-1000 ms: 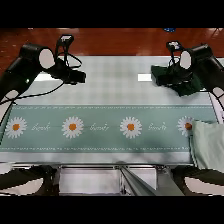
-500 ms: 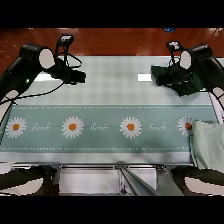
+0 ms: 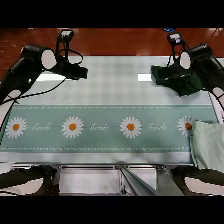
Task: Fold the shirts.
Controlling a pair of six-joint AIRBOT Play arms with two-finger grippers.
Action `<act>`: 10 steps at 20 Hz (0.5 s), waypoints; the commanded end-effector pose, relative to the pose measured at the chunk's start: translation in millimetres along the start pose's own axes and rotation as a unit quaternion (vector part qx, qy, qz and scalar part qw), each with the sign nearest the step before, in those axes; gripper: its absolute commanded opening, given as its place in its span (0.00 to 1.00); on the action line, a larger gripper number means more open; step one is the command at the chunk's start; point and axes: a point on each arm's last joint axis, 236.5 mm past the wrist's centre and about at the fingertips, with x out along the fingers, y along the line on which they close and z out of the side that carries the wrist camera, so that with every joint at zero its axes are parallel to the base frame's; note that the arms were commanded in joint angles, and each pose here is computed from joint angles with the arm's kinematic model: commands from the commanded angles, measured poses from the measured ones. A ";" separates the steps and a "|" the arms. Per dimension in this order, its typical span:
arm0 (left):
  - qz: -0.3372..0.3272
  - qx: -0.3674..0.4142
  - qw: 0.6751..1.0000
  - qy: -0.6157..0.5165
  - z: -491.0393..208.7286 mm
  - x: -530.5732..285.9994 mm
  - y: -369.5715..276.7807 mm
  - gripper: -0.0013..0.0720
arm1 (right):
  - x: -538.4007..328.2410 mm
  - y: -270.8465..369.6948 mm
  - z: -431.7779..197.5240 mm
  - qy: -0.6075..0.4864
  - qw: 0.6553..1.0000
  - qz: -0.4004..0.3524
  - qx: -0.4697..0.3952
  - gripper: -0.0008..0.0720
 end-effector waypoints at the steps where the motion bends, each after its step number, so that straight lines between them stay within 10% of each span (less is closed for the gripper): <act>1: 0.024 0.025 0.998 -0.057 27.9 11.8 14.3 0.57 | -2.3 -62.8 59.2 -0.128 0.988 -0.084 0.038 0.58; 2: 0.047 0.038 0.996 -0.064 31.9 14.2 27.9 0.71 | 3.6 -90.5 55.6 -0.126 0.984 -0.100 0.077 0.58; 10: 0.099 -0.116 0.987 0.041 -21.3 17.3 114.1 0.71 | 141.7 -148.5 -60.2 0.051 0.966 -0.033 0.250 0.57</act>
